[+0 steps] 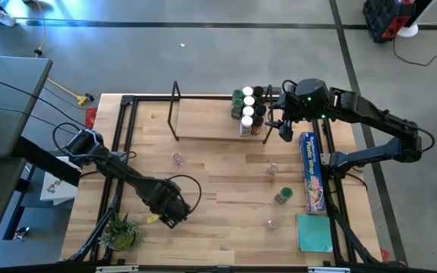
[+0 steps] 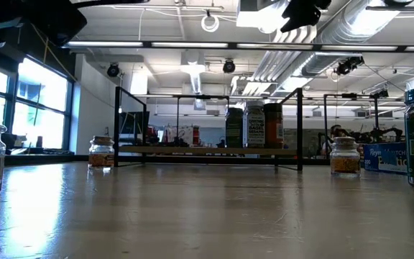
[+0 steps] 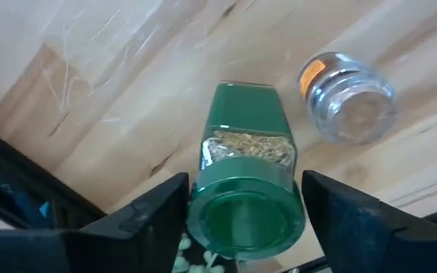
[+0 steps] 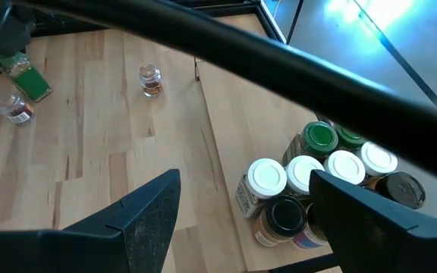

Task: Shelf spices
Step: Put the green seasoning bottle on the shelf aligned with the other green seasoning bottles

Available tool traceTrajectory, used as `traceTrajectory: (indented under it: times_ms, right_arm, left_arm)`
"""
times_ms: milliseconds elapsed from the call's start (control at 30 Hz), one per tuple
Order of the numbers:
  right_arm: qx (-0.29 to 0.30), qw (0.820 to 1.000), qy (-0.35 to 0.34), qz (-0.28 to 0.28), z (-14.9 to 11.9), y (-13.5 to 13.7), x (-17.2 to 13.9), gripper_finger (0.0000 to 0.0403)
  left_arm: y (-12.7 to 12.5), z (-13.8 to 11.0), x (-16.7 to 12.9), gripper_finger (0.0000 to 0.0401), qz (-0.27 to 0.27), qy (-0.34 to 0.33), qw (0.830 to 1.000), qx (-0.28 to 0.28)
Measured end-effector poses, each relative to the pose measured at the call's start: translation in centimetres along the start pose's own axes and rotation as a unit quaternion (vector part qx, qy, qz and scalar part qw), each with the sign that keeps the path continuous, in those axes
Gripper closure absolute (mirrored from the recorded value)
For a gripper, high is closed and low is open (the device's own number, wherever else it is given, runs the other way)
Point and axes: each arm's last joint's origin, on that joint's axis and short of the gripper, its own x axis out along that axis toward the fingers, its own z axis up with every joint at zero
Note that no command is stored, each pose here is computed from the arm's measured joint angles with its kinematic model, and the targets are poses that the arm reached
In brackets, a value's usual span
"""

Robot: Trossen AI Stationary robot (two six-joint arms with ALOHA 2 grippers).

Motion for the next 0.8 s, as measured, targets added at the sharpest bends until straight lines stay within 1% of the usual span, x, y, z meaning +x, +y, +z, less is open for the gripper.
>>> traceTrajectory:
  times_ms: [167,300,367,500,567,633,700,800]
  right_arm:
    - [0.000,1.000,0.000,0.000,0.0,0.0,0.0,0.0116]
    - [0.000,1.000,0.000,0.000,0.0,0.0,0.0,0.0116]
    - [-0.003,1.000,0.000,0.000,0.0,0.0,0.0,0.0116]
    - [-0.013,1.000,-0.002,0.000,0.0,0.0,-0.1,0.0116]
    - [-0.013,1.000,-0.006,-0.002,0.0,0.0,-0.4,0.0116]
    - [-0.010,1.000,-0.013,-0.006,-0.1,-0.2,-0.9,0.0116]
    - [-0.007,1.000,-0.021,-0.012,-0.2,-0.4,-1.5,0.0116]
    - [0.000,0.999,-0.033,-0.024,-0.3,-0.8,-2.5,0.0116]
  left_arm:
    - [0.2,0.4,-0.1,0.0206,-0.005,0.029,0.999,0.045]
    - [0.7,0.9,-0.4,0.0206,-0.001,0.064,0.995,0.071]
    - [1.2,1.3,-1.4,0.0206,0.001,0.072,0.994,0.081]
    - [2.6,2.9,-5.5,0.0206,-0.022,0.069,0.993,0.099]
    - [3.3,4.3,-8.0,0.0206,-0.042,0.056,0.992,0.106]
    - [4.2,6.2,-10.2,0.0206,-0.059,0.023,0.992,0.112]
    - [5.2,9.0,-11.6,0.0206,-0.069,-0.019,0.992,0.104]
    - [6.6,14.1,-12.3,0.0206,-0.051,-0.069,0.991,0.105]
